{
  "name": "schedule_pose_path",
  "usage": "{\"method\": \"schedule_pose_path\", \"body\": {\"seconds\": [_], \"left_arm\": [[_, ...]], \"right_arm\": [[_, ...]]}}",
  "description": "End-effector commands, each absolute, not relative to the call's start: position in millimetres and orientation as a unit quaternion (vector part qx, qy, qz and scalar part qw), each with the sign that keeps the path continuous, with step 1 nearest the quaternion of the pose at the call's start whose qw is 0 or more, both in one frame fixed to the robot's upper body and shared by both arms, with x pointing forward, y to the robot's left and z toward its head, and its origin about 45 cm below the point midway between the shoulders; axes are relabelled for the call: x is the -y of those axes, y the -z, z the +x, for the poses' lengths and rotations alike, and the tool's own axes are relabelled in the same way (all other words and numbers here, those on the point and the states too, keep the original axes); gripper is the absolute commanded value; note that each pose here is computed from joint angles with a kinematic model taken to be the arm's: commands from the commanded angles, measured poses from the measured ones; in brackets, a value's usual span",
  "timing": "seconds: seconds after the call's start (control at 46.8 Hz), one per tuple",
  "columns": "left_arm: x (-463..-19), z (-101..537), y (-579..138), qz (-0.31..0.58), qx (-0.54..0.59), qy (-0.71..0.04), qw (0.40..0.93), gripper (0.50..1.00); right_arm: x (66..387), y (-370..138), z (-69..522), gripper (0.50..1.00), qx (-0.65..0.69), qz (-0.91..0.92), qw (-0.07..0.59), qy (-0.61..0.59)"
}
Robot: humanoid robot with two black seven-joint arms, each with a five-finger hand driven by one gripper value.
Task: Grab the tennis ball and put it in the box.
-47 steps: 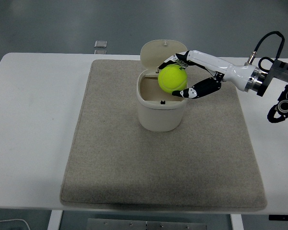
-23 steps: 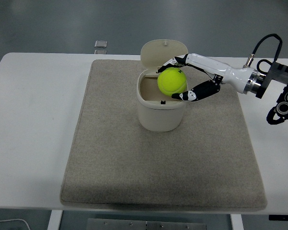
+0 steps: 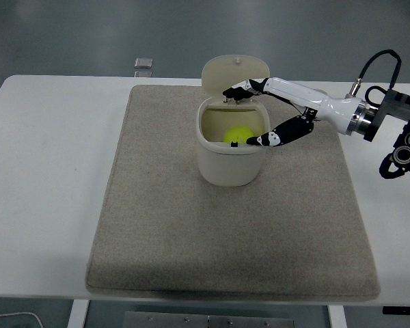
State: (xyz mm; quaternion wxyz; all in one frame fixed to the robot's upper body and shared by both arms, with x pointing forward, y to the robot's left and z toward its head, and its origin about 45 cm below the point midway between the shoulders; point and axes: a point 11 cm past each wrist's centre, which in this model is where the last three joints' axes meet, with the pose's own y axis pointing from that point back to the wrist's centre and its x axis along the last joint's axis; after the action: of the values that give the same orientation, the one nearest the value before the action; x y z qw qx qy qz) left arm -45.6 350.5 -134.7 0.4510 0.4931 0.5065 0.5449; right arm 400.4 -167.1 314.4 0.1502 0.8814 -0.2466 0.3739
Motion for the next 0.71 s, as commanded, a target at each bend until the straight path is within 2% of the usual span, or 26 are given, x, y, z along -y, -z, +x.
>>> {"method": "schedule_pose_path", "body": {"seconds": [0.0, 0.192, 0.363, 0.406, 0.513, 0.684], "left_arm": [[-350.0, -45.4, 134.7, 0.493, -0.507, -0.545, 0.452, 0.992], [-350.5, -45.6, 134.7, 0.493, -0.506, -0.545, 0.451, 0.992], [-350.5, -45.7, 134.7, 0.493, -0.507, -0.545, 0.451, 0.992], [-350.5, -45.7, 134.7, 0.493, -0.507, -0.545, 0.451, 0.992], [-350.5, -45.6, 134.7, 0.493, -0.506, -0.545, 0.451, 0.992], [-350.5, -45.7, 134.7, 0.493, -0.507, -0.545, 0.451, 0.992]], "right_arm": [[167.3, -314.8, 400.4, 0.860, 0.245, 0.882, 0.151, -0.373], [170.6, -316.3, 394.1, 0.860, 0.228, 0.903, 0.144, -0.333], [202.1, -326.4, 393.1, 0.864, 0.247, 0.913, 0.143, -0.292], [211.1, -328.1, 393.5, 0.909, 0.258, 0.912, 0.143, -0.285], [236.9, -321.2, 391.9, 0.913, 0.282, 0.909, 0.157, -0.263], [257.2, -302.0, 388.4, 0.913, 0.314, 0.913, 0.153, -0.209]]}}
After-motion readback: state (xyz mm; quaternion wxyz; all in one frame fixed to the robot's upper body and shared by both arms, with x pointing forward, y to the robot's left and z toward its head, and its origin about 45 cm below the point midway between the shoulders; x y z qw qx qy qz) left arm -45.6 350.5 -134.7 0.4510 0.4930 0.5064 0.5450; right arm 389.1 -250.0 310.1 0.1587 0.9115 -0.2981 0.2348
